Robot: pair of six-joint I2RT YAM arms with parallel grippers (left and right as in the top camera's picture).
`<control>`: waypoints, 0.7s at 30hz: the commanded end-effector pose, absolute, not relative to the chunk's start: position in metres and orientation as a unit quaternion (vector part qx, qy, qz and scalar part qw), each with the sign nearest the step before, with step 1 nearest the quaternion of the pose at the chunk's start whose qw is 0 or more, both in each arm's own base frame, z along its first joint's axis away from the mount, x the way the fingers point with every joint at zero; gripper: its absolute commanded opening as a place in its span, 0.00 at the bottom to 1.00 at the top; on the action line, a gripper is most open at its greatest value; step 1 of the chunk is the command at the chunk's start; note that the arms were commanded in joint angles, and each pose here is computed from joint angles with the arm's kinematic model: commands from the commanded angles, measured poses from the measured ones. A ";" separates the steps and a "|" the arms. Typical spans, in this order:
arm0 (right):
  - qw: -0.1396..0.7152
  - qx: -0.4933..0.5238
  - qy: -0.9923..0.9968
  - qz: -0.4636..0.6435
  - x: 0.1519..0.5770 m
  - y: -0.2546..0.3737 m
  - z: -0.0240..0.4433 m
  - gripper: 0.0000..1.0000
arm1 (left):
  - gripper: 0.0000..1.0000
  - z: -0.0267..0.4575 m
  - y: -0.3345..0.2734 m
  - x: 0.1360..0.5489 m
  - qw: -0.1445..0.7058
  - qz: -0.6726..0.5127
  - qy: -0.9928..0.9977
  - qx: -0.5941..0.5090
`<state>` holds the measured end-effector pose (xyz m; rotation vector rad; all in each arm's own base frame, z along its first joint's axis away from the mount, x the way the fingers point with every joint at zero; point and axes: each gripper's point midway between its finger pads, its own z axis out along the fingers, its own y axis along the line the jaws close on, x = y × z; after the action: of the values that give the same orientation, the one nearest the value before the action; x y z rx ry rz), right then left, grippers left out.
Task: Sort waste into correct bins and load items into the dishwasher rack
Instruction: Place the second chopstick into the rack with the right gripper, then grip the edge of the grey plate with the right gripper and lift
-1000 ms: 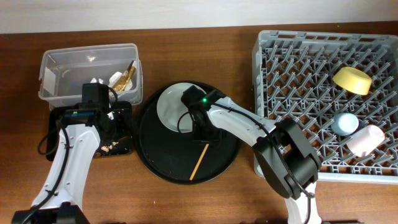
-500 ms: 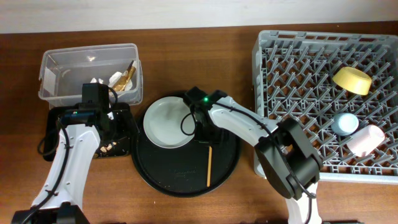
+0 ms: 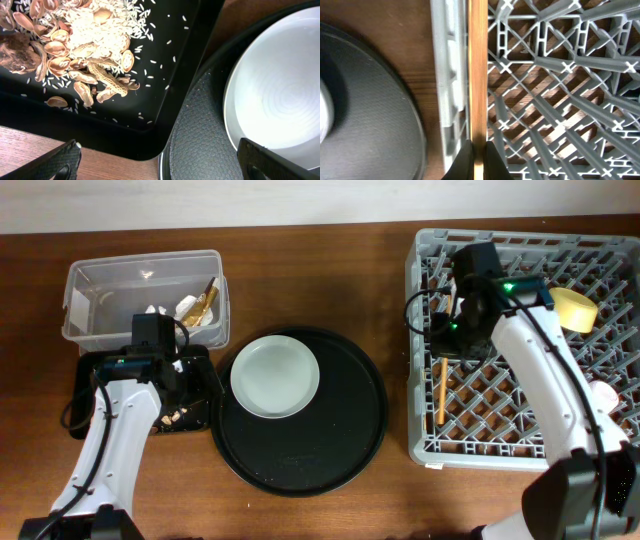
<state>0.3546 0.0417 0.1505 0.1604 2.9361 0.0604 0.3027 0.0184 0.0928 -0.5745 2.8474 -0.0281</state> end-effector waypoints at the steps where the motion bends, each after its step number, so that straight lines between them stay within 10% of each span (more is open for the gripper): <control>1: 0.081 0.016 0.997 0.008 0.361 0.039 0.133 0.04 | 0.99 0.099 0.019 0.304 0.129 -0.012 0.971 -0.199; 18: 0.175 -0.054 0.973 0.140 0.382 0.119 0.192 0.35 | 0.99 0.099 0.019 0.304 0.129 -0.012 0.971 -0.199; 21: 0.192 -0.123 0.960 0.160 0.384 0.179 0.187 0.63 | 0.99 0.099 0.019 0.304 0.129 -0.012 0.971 -0.199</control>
<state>0.3877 0.1360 0.1810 -0.2083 2.7447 0.3655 0.3027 0.0184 0.0928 -0.5745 2.8474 -0.0281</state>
